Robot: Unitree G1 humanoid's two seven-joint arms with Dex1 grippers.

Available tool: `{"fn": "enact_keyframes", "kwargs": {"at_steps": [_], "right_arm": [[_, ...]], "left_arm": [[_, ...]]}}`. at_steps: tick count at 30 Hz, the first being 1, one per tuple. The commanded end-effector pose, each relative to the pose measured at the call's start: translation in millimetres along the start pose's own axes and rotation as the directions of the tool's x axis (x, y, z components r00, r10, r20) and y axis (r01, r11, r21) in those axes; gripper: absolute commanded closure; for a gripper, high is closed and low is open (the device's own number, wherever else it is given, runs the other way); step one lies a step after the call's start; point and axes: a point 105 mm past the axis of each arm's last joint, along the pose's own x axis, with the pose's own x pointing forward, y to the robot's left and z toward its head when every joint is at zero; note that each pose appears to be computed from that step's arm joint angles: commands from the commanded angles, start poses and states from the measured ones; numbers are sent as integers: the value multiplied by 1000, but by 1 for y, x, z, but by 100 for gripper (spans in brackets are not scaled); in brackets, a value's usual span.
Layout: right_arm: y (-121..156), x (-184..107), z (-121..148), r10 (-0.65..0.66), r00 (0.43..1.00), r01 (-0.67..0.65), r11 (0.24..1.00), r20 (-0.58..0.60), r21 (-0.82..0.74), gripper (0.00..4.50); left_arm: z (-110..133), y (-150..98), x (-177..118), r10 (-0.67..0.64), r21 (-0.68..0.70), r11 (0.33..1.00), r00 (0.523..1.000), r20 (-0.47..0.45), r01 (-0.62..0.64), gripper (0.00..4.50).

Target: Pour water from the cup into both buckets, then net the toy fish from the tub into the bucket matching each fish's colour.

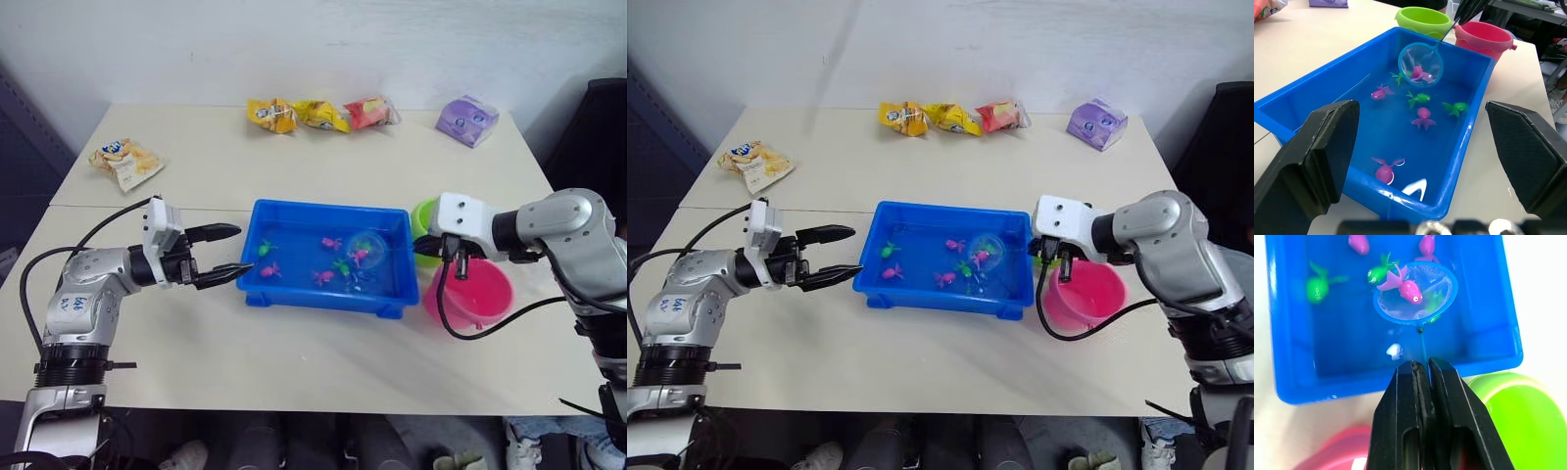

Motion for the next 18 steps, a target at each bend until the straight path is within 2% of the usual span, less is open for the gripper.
{"fn": "enact_keyframes", "kwargs": {"at_steps": [1,5,7,14,18], "right_arm": [[-6,-21,8,-56,997,54,997,45,58,450],[-4,-41,12,-86,989,66,986,123,153,450],[0,-57,12,-124,977,78,964,171,253,450],[17,-100,-14,-314,943,251,890,112,380,450],[25,-124,-27,-479,871,398,817,109,417,450]], "left_arm": [[11,1,2,-11,38,999,1000,27,10,6],[19,-1,9,-37,48,998,998,54,35,6],[24,-4,13,-72,59,996,996,58,69,6],[34,-9,22,-177,75,982,983,39,174,6],[37,-12,39,-235,86,969,971,53,230,6]]}}
